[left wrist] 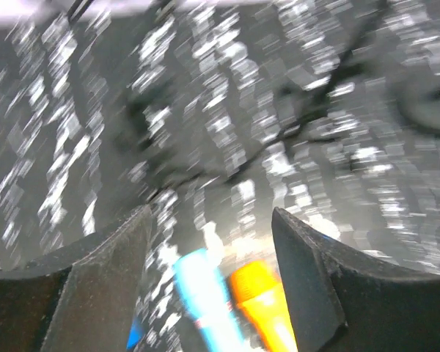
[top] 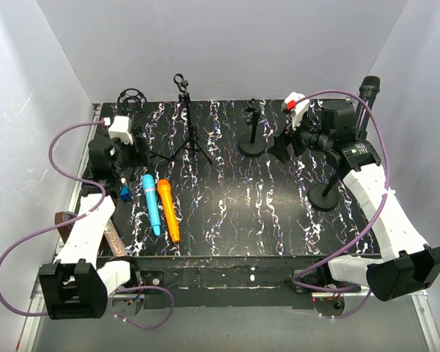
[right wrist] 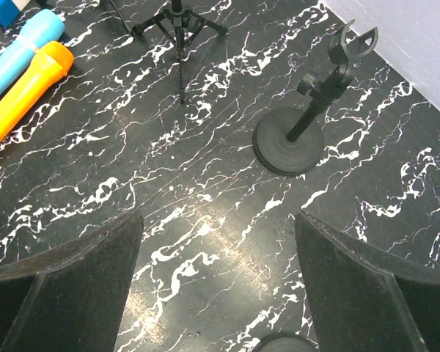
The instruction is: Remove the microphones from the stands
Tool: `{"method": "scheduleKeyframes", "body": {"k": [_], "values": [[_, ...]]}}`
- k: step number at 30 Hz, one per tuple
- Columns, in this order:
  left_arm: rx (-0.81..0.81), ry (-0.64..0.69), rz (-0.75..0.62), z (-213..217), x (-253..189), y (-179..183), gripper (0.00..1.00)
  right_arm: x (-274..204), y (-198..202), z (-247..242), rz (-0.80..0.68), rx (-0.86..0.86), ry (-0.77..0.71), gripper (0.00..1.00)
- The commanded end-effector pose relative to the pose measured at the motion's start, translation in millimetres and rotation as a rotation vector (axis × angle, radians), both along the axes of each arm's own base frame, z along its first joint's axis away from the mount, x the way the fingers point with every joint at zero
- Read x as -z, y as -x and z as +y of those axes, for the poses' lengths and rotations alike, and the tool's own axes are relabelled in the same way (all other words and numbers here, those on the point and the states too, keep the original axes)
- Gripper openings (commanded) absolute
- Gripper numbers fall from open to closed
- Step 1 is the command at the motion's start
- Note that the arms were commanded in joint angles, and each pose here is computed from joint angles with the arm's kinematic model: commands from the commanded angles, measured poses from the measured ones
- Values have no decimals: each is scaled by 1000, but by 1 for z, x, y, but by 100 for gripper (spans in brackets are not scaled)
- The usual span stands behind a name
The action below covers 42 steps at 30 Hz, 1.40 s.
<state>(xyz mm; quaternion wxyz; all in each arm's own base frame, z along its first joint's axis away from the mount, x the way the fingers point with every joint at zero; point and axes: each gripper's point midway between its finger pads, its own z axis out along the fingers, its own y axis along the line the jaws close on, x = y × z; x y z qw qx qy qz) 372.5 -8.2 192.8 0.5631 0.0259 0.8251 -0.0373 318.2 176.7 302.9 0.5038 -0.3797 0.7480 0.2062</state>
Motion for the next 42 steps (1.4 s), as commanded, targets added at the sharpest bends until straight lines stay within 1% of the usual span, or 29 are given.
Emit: {"method": "scheduleKeyframes", "body": {"k": [1, 3, 5, 8, 15, 19, 23, 25, 28, 31, 33, 34, 36, 38, 39, 42], "values": [[556, 93, -163, -102, -77, 18, 68, -10, -4, 7, -29, -15, -46, 90], [655, 103, -187, -125, -89, 14, 70, -11, -6, 8, -29, -18, -55, 90], [689, 104, -199, -138, -91, -1, 71, -12, -7, 10, -29, -22, -61, 90], [695, 95, -252, -148, -100, -30, 71, -15, -8, 11, -39, -20, -66, 90], [662, 75, -304, -161, -85, -97, 69, -17, 2, 3, -60, -9, -44, 90], [673, 77, -330, -176, -83, -119, 65, -13, 10, -2, -63, -7, -16, 90], [705, 78, -336, -193, -77, -129, 61, -9, 12, -6, -64, 3, 3, 90], [707, 75, -341, -199, -76, -133, 56, -8, 11, -7, -64, 4, 5, 91], [677, 61, -353, -204, -77, -141, 42, -6, 10, -5, -56, -3, 4, 91], [655, 51, -352, -207, -77, -145, 31, -4, 8, -1, -38, -16, -8, 91], [641, 50, -341, -209, -75, -146, 20, 0, 7, 4, -18, -35, -23, 91], [636, 55, -332, -210, -74, -145, 12, 2, 6, 7, -2, -46, -34, 91], [612, 77, -308, -211, -73, -144, 0, 7, 6, 19, 65, -87, -71, 90], [582, 104, -286, -213, -75, -143, 0, 7, 0, 29, 109, -110, -113, 89], [553, 135, -268, -214, -76, -142, 0, 12, -5, 38, 165, -115, -156, 88], [534, 185, -219, -225, -77, -133, 0, 11, -20, 62, 254, -161, -270, 88]]}}
